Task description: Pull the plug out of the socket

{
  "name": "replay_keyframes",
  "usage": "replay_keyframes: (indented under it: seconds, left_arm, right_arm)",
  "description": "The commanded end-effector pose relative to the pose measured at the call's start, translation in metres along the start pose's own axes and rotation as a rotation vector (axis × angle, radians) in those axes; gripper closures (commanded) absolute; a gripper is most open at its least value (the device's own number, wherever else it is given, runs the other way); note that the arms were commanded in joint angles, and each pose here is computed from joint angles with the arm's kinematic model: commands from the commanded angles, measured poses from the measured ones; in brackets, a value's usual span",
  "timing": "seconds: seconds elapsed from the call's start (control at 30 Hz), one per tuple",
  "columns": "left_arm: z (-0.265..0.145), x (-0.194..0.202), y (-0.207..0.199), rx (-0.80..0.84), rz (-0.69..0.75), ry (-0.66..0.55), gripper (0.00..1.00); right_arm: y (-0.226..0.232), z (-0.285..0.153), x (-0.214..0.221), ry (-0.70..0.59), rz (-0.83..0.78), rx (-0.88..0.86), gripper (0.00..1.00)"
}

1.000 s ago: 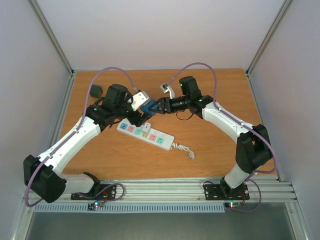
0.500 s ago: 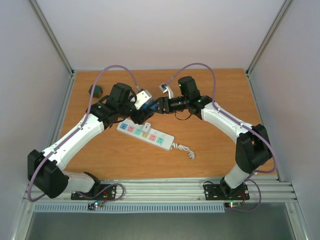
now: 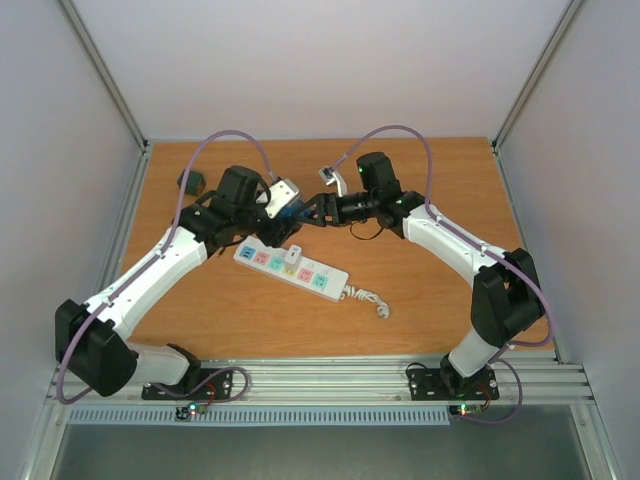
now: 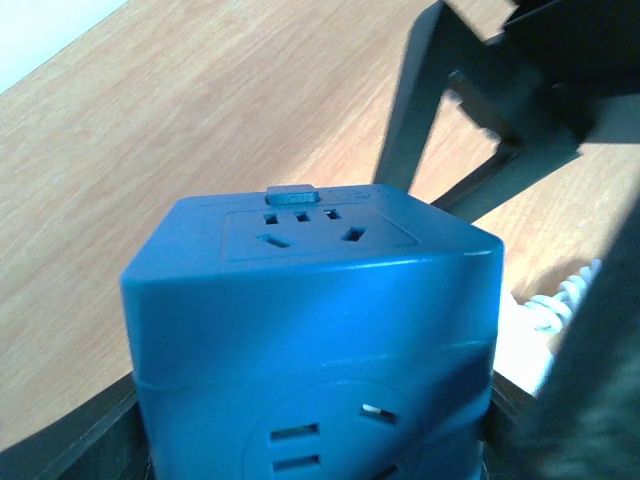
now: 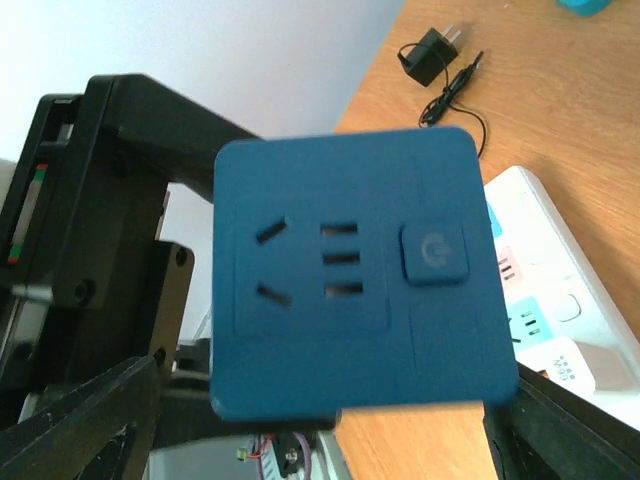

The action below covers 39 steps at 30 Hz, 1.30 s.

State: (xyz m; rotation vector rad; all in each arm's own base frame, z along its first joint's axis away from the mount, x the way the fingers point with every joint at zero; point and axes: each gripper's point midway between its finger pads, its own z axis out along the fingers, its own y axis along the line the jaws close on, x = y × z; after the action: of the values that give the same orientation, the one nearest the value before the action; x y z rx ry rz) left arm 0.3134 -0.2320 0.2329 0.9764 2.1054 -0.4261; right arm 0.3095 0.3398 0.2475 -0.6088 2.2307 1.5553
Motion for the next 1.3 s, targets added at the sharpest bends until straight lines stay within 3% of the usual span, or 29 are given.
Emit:
replay_keyframes:
  seconds: [0.0,0.6,1.27]
  left_arm:
    - [-0.003,0.003,0.021,-0.055,-0.036,-0.006,0.61]
    - [-0.054,0.096,0.097,-0.188,-0.196,0.153,0.65]
    - [-0.088,0.19,0.139,-0.27,-0.366,0.32,0.66]
  right_arm:
    - [0.024,-0.015,-0.012,-0.034,-0.068,-0.035,0.1]
    - [-0.003,-0.038,-0.002,-0.076,-0.181,0.105,0.05]
    - [-0.015,-0.04,0.015,-0.05,-0.219,0.142,0.05]
